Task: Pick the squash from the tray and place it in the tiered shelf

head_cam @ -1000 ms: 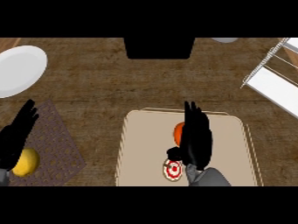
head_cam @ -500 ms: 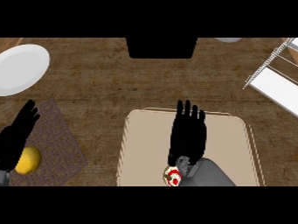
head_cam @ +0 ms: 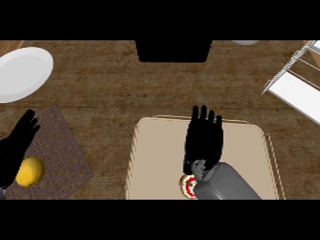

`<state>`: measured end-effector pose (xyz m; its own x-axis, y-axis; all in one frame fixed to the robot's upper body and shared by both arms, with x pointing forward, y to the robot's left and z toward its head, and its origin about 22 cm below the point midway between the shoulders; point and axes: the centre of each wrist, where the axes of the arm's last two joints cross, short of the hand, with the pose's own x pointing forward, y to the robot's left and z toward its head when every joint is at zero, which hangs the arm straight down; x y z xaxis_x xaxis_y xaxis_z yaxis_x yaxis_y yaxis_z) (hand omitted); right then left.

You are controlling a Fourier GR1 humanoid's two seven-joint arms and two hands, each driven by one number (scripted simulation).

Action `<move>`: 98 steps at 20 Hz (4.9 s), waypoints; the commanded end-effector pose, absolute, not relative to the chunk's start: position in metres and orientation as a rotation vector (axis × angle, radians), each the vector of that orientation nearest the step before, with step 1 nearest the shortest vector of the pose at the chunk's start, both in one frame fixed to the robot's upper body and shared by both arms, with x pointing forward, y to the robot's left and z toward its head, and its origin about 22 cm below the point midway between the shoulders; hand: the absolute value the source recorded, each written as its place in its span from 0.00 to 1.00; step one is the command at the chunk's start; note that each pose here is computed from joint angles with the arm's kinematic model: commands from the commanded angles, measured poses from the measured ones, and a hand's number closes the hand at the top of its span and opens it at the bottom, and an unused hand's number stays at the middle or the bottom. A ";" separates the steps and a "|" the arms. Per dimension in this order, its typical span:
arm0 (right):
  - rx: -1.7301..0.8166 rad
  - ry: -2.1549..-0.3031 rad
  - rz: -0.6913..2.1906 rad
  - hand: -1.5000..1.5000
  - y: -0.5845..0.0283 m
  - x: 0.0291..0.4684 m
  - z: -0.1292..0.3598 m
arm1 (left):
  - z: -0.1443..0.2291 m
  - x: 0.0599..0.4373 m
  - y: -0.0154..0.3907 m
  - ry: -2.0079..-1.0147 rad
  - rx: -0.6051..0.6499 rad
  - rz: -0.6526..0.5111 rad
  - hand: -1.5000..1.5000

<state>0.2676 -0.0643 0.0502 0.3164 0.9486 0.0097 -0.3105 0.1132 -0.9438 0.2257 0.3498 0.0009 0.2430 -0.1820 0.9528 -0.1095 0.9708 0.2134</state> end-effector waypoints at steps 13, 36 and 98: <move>-1.133 -0.602 1.055 0.00 -0.097 0.285 0.025 | 0.013 0.237 0.355 -1.341 0.269 -0.031 0.50; -1.211 -0.718 1.108 1.00 -0.106 0.280 -0.007 | 0.001 0.241 0.362 -1.343 0.249 -0.041 0.50; -1.575 -1.038 0.205 1.00 -0.359 0.294 0.330 | -0.003 0.232 0.351 -1.340 0.250 -0.045 0.50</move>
